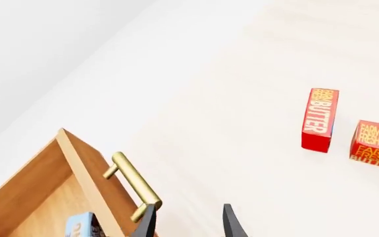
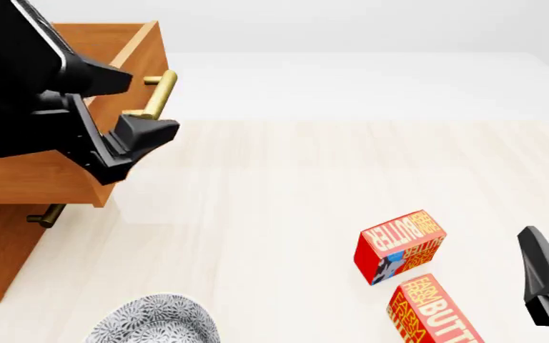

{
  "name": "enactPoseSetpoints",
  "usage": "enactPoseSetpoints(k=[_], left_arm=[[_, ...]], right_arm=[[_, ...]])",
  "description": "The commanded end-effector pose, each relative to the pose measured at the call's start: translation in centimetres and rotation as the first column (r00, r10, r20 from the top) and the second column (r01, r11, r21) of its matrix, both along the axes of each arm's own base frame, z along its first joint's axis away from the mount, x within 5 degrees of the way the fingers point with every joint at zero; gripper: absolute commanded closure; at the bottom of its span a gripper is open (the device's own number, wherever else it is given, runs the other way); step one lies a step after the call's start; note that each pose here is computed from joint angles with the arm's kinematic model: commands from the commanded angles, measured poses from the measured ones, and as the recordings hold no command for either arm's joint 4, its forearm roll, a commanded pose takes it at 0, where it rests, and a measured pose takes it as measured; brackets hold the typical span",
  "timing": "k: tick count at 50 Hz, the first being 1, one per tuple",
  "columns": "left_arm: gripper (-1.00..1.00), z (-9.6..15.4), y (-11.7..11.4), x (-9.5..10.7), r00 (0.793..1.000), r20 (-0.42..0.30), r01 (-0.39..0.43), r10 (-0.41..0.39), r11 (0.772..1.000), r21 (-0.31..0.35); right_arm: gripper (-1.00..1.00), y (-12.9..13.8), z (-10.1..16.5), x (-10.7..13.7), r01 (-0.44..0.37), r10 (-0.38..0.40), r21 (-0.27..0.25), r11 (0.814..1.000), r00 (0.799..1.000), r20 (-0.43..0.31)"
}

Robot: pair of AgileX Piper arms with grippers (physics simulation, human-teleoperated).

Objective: Put the chocolate pudding in the top drawer of the cabinet and close it.

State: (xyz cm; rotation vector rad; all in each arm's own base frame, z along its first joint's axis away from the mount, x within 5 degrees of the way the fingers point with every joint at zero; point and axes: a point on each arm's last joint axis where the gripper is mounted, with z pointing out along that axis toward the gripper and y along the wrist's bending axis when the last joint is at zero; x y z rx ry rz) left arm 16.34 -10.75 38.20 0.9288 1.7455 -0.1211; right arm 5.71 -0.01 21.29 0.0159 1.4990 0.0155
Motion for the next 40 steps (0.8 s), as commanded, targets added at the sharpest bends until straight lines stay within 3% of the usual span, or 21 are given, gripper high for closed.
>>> enactPoseSetpoints(k=[1, 40], left_arm=[[-1.0, -2.0, -0.6, 0.7, 1.0, -0.025, 0.009, -0.009, 0.999, 0.031], [-1.0, -8.0, -3.1, 2.5, 0.993, -0.076, 0.1, -0.09, 0.985, 0.143]], right_arm=[[-1.0, 0.0, 0.0, 0.0, 0.0, 0.0, 0.0, 1.0, 1.0, 0.0], [-1.0, 0.0, 0.0, 0.0, 0.0, 0.0, 0.0, 1.0, 1.0, 0.0]])
